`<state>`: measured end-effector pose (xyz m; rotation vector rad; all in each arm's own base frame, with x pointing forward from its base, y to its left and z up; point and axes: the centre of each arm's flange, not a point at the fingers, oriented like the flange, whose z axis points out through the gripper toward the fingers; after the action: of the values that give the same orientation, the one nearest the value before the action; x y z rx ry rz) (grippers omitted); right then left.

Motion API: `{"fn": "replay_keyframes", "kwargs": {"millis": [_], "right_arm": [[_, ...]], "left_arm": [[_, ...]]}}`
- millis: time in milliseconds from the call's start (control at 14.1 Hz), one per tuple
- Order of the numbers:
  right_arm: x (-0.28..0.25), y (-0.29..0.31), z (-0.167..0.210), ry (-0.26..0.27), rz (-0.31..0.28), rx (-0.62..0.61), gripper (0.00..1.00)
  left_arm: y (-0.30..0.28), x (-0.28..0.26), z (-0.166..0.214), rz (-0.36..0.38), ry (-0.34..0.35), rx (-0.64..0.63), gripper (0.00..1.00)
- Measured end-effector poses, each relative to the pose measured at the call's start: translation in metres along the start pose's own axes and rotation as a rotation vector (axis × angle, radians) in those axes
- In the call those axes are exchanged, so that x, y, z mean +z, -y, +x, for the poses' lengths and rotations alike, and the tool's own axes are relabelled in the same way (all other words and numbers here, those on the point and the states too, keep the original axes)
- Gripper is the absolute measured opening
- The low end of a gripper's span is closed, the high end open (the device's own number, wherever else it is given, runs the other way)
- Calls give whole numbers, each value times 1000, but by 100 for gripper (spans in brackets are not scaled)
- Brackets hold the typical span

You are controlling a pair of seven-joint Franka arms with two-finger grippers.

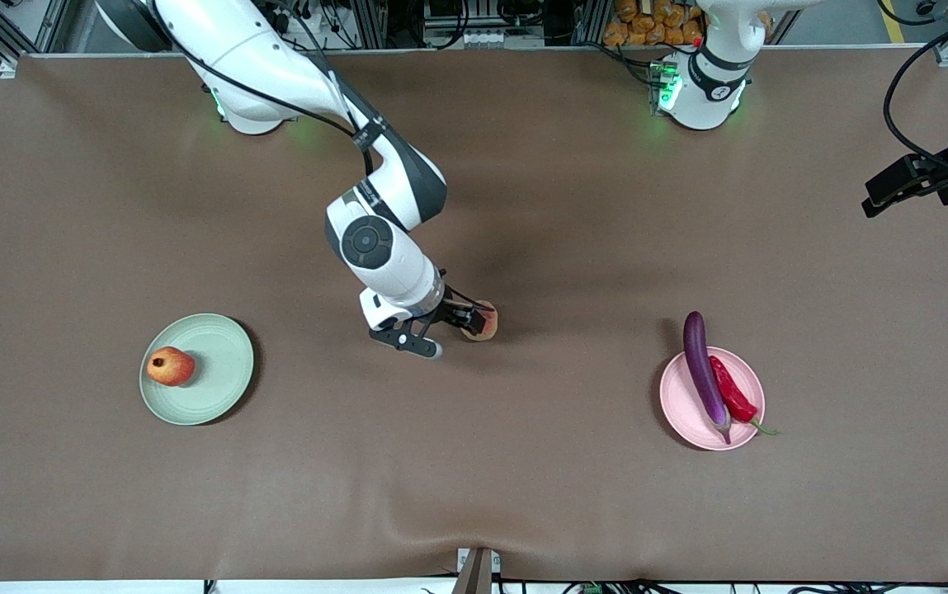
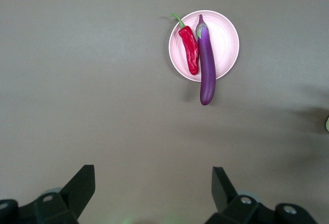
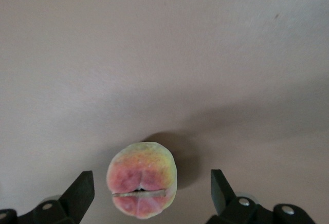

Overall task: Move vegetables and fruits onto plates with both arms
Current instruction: 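Grasp the halved peach with the right gripper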

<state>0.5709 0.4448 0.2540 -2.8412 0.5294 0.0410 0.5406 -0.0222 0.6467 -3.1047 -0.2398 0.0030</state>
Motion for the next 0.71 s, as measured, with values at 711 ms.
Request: {"fn": "replay_keyframes", "kwargs": {"millis": [711], "right_arm": [[61,23,-30,12,-8,61,91]], "left_arm": [[0,4,-4,3,10,1,100]]}}
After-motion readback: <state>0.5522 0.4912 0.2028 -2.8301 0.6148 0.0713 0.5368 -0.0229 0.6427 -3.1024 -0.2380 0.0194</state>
